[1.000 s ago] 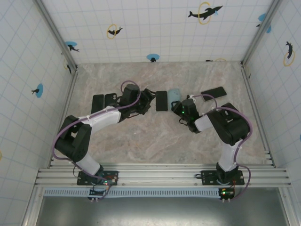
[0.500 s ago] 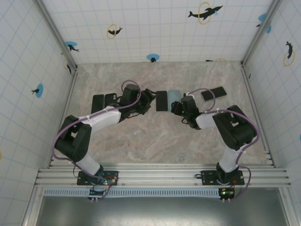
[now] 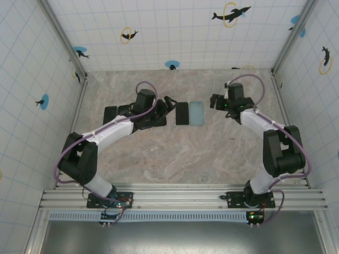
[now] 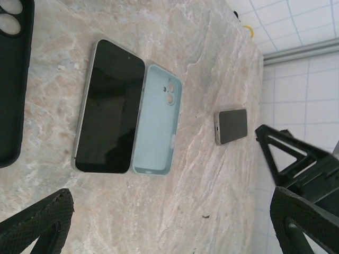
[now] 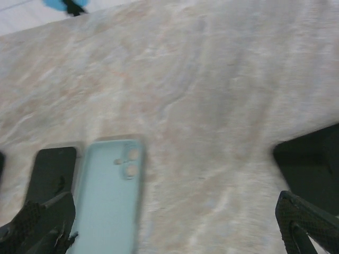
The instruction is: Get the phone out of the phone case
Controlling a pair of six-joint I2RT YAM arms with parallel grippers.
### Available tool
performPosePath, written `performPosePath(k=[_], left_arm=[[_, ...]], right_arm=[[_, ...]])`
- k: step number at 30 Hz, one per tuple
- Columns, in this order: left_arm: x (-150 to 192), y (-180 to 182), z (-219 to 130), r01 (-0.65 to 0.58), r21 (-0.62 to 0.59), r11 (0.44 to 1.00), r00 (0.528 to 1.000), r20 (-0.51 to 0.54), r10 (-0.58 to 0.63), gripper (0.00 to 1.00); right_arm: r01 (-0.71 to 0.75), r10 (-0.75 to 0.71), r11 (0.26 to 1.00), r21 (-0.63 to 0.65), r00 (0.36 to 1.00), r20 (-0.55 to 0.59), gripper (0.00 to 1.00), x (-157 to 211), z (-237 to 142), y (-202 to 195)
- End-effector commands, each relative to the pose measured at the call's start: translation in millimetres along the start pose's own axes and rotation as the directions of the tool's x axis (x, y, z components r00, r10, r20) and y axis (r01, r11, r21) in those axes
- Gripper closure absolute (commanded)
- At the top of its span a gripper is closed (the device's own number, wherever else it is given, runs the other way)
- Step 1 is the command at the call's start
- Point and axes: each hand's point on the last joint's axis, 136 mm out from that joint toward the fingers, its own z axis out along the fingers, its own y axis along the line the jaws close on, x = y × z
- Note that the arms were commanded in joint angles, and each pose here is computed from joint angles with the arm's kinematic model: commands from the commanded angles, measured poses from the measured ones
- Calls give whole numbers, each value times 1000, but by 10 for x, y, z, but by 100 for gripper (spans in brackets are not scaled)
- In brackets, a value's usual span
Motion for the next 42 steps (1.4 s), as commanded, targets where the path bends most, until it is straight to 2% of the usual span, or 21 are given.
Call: performPosePath(k=[1,7,15,26,36,42], left_arm=[[-48,-8,-109,-83,-24,996,997,6,83,2],[-41,-10,-126,-104,-13,995,995,-7,103,3],[-71,-57,-121,-115,4,993,993,-18,115,2],[-100,-48,-92,-104,22,994,994,-31,104,2],[-115,-1,-70,-90,22,996,995,-43,91,2],[-101,14,-25,-82,28,996,995,-57,84,2]], right_arm=[[-62,68,996,64,994,-81,1,46,-92,-284],[-286,311,920,267,949,-56,1,-4,25,-832],[-388,472,802,455,877,-85,1,92,343,-1065],[-396,533,715,576,842,-82,1,201,591,-1202],[-428,570,698,573,818,-83,1,256,803,-1186],[-414,583,647,640,810,-66,1,342,846,-1282]])
